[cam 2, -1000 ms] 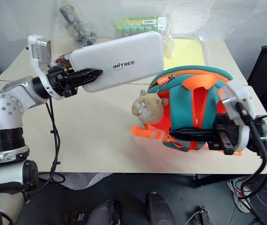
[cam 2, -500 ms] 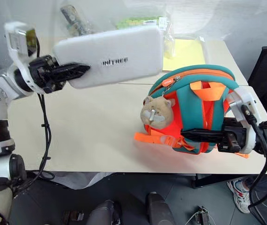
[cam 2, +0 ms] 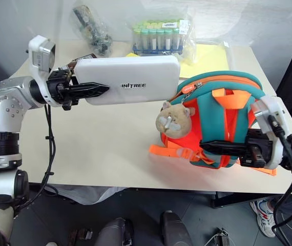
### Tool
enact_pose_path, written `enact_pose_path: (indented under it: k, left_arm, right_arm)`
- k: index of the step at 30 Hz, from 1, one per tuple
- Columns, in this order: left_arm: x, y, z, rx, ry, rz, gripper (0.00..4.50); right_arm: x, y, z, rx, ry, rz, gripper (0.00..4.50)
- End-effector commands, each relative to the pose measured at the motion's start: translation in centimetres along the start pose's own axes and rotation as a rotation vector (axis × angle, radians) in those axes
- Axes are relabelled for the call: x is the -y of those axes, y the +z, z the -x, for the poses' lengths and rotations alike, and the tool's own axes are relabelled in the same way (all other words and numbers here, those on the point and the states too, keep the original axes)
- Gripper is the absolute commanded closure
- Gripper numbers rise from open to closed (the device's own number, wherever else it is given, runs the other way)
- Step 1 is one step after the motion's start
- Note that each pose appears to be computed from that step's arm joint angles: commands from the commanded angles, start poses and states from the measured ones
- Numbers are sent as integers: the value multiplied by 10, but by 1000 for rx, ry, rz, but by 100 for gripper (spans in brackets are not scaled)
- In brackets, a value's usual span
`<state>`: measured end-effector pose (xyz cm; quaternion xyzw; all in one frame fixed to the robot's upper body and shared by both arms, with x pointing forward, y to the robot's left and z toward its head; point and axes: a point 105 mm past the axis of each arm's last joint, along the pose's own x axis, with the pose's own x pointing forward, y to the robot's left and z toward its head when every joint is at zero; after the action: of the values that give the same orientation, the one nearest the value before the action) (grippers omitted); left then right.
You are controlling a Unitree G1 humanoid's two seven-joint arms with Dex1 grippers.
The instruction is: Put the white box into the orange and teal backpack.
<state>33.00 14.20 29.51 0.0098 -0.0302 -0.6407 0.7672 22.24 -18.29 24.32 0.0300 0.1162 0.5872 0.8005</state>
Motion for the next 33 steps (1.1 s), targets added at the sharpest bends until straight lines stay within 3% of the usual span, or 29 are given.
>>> enact_pose_path:
  k: [1, 9, 18, 21, 26, 33]
  left_arm:
    - [13, 10, -8, -37, -96, -77, 325]
    - [24, 2, -14, -91, -224, -51, 325]
    - [15, -24, -35, -313, -267, -251, 325]
    - [13, -28, -48, -307, -270, -274, 325]
    - [14, -28, -94, -197, -244, -279, 325]
    - [28, -53, -167, -205, -246, -283, 325]
  right_arm:
    - [-3, 13, 5, 14, -20, 51, 445]
    - [8, 14, 6, 14, -66, 57, 445]
    - [8, 16, -1, 6, -50, 77, 445]
    - [6, 17, -3, 4, -39, 87, 445]
    - [0, 17, -10, 1, -10, 106, 445]
    - [-4, 18, -19, 14, 4, 128, 445]
